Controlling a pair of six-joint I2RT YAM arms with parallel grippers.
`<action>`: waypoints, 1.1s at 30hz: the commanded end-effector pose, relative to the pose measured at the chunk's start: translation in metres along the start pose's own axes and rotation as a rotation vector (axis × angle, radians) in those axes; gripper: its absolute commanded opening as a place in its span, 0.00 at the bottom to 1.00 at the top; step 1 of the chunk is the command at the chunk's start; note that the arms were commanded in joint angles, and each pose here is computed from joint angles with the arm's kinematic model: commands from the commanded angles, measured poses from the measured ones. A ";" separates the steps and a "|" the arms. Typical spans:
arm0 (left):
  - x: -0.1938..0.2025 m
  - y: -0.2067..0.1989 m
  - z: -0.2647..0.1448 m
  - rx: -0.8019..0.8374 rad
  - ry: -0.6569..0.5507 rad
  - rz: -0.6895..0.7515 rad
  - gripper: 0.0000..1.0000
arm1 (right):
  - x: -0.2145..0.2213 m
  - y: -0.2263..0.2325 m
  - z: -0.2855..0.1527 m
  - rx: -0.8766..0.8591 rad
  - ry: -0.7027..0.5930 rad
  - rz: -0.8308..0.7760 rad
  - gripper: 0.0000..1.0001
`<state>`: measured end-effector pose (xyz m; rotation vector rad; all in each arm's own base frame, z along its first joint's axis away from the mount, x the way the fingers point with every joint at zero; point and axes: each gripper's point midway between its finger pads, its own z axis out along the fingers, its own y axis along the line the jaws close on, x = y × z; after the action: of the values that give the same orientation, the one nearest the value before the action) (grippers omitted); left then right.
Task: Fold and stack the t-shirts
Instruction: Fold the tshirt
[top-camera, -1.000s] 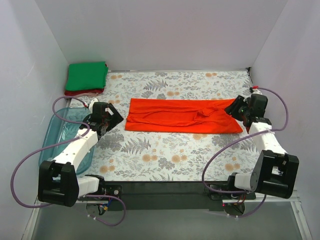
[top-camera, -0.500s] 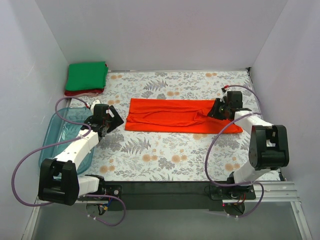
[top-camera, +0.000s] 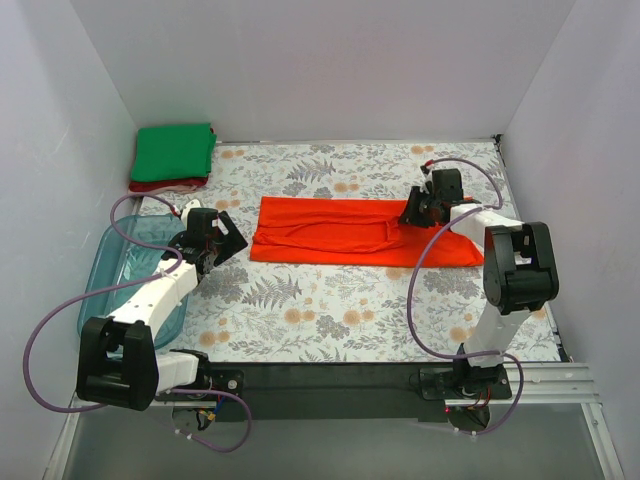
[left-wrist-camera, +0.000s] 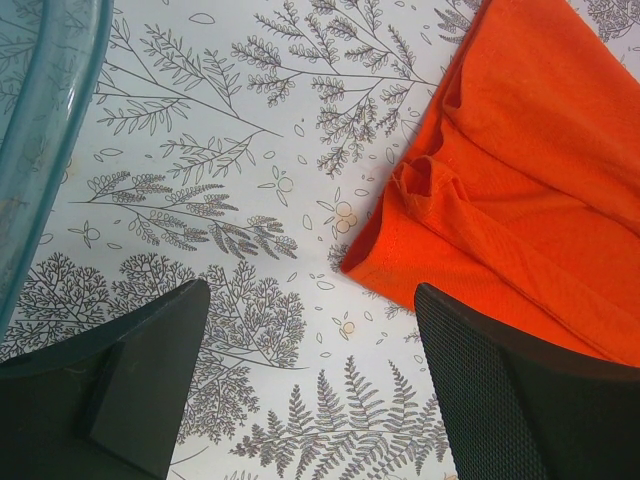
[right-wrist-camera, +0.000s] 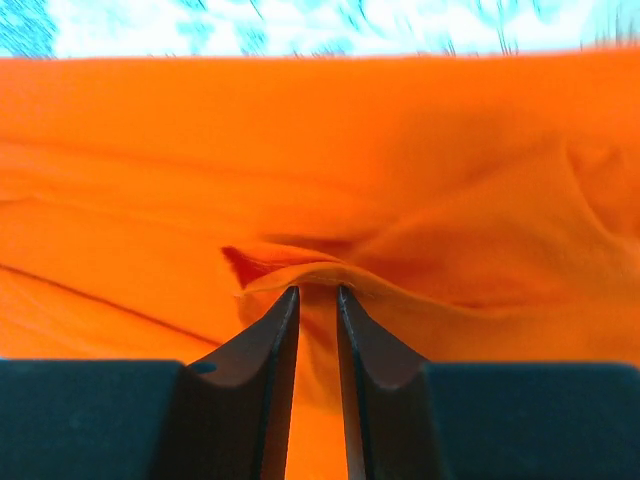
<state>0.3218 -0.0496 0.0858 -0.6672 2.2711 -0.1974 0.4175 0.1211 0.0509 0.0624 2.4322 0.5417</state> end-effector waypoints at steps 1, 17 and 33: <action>-0.006 -0.002 -0.001 0.001 -0.021 0.012 0.83 | -0.035 0.017 0.007 -0.028 -0.079 -0.072 0.28; -0.005 -0.004 -0.003 0.015 -0.021 0.006 0.83 | -0.064 0.018 -0.018 0.115 -0.164 -0.235 0.31; -0.004 -0.007 -0.004 0.037 -0.014 0.009 0.83 | -0.046 0.070 -0.004 -0.195 -0.031 -0.322 0.38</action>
<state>0.3217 -0.0519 0.0860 -0.6621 2.2753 -0.2124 0.4498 0.1506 0.0945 -0.2735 2.3187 0.5206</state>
